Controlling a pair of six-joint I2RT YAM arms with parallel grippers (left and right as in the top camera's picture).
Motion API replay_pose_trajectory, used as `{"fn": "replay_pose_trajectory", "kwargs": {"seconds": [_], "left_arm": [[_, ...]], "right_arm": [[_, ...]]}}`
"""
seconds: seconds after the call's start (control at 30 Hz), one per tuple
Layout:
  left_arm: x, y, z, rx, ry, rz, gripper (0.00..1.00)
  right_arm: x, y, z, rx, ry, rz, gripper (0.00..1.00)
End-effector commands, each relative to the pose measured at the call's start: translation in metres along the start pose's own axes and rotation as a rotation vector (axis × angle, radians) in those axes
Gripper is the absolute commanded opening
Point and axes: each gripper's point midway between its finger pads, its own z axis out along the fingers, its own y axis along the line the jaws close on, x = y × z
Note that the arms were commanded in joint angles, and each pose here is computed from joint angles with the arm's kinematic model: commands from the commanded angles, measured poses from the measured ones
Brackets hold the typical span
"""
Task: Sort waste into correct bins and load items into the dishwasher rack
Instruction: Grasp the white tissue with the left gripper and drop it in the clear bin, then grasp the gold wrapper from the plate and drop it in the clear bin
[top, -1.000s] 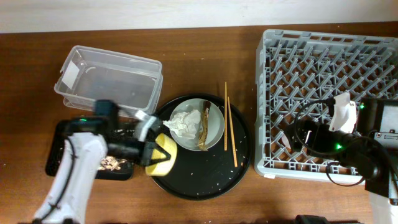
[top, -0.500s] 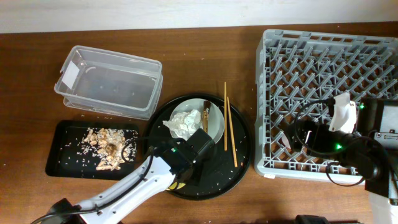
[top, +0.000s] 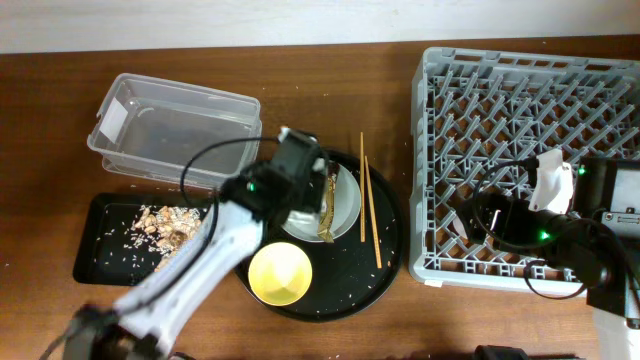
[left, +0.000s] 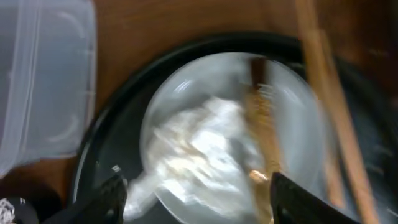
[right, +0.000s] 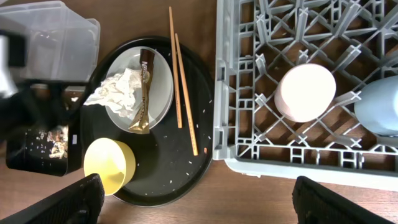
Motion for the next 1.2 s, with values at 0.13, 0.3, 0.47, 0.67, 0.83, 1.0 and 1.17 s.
{"fn": "replay_pose_trajectory", "kwargs": {"seconds": [0.13,0.3,0.47,0.67,0.83,1.0,1.17], "left_arm": [[0.035,0.015,0.074,-0.021,0.183,0.010,0.68],[0.047,0.004,0.076,0.039,0.238,0.010,0.00],[-0.017,0.016,0.005,0.042,0.157,-0.034,0.00],[-0.082,0.078,-0.061,-0.002,-0.015,-0.161,0.00],[-0.099,0.157,-0.070,-0.119,-0.089,-0.293,0.00],[-0.089,0.188,-0.043,-0.148,-0.030,-0.323,0.52],[-0.083,0.132,-0.042,-0.030,0.022,-0.189,0.84]], "right_arm": [[-0.002,0.002,0.000,-0.002,-0.002,-0.015,0.98],[-0.003,-0.001,0.006,0.003,0.025,-0.005,0.98],[-0.003,-0.001,0.008,0.004,0.031,-0.002,0.98],[-0.003,-0.001,0.008,0.004,0.031,-0.002,0.99],[-0.003,-0.001,0.008,0.004,0.031,-0.002,0.98],[-0.003,-0.001,0.008,0.004,0.031,-0.002,0.98],[-0.002,-0.001,0.008,0.005,0.036,0.000,0.98]]}}
